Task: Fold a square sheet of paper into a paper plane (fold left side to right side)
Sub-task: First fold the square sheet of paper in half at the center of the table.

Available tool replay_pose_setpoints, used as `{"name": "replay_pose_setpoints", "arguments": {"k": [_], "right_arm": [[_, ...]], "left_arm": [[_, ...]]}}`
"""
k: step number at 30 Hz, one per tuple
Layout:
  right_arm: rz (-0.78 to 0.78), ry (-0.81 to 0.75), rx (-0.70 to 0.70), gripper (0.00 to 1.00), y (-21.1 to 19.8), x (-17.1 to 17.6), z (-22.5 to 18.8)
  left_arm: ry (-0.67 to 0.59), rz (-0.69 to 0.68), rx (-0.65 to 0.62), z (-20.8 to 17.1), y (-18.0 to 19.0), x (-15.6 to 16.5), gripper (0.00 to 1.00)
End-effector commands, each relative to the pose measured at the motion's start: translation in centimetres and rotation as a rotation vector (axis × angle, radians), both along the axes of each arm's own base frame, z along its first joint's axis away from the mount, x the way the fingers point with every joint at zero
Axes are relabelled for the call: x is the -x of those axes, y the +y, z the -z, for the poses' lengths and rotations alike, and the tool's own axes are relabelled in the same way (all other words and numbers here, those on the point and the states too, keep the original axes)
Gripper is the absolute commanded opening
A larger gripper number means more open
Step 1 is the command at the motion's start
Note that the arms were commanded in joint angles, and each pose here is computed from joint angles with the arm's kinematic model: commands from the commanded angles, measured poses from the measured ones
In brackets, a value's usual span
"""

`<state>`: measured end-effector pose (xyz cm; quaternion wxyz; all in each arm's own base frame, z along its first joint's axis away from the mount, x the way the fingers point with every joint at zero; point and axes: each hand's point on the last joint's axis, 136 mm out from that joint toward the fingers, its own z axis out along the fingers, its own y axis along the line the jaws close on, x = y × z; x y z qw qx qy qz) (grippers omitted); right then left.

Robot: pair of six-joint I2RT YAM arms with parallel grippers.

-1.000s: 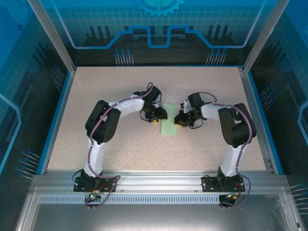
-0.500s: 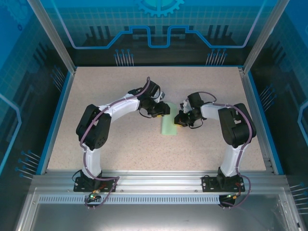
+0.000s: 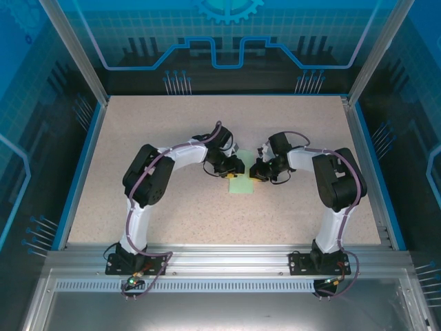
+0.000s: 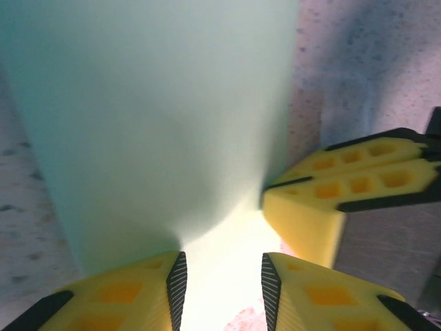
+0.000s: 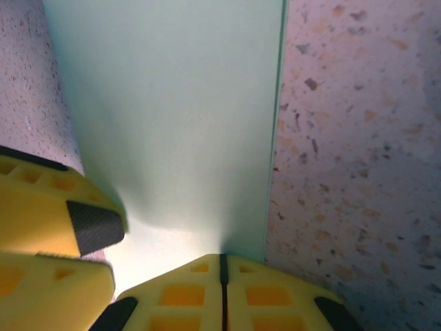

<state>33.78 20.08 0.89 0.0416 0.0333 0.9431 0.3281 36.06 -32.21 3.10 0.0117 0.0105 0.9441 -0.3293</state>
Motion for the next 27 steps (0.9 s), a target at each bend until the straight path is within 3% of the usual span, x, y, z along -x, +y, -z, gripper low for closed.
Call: {"name": "replay_pose_setpoints", "arguments": {"k": [1, 11, 20, 27], "right_arm": [[0.01, 0.138, 0.208, 0.07, -3.3, 3.3, 4.3], [0.006, 0.145, 0.229, 0.07, -3.6, 3.6, 4.5], [0.002, 0.142, 0.215, 0.07, -3.3, 3.6, 4.4], [0.002, 0.14, 0.213, 0.07, -3.3, 3.5, 4.2]], "left_arm": [[0.043, -0.031, -0.048, 2.1, 1.9, 0.3, 0.38], [0.079, -0.064, -0.067, 3.8, 4.6, 1.0, 0.38], [-0.007, -0.076, -0.028, -0.3, 6.0, 0.1, 0.39], [-0.082, -0.045, 0.107, -3.7, 3.6, -0.9, 0.35]]}}
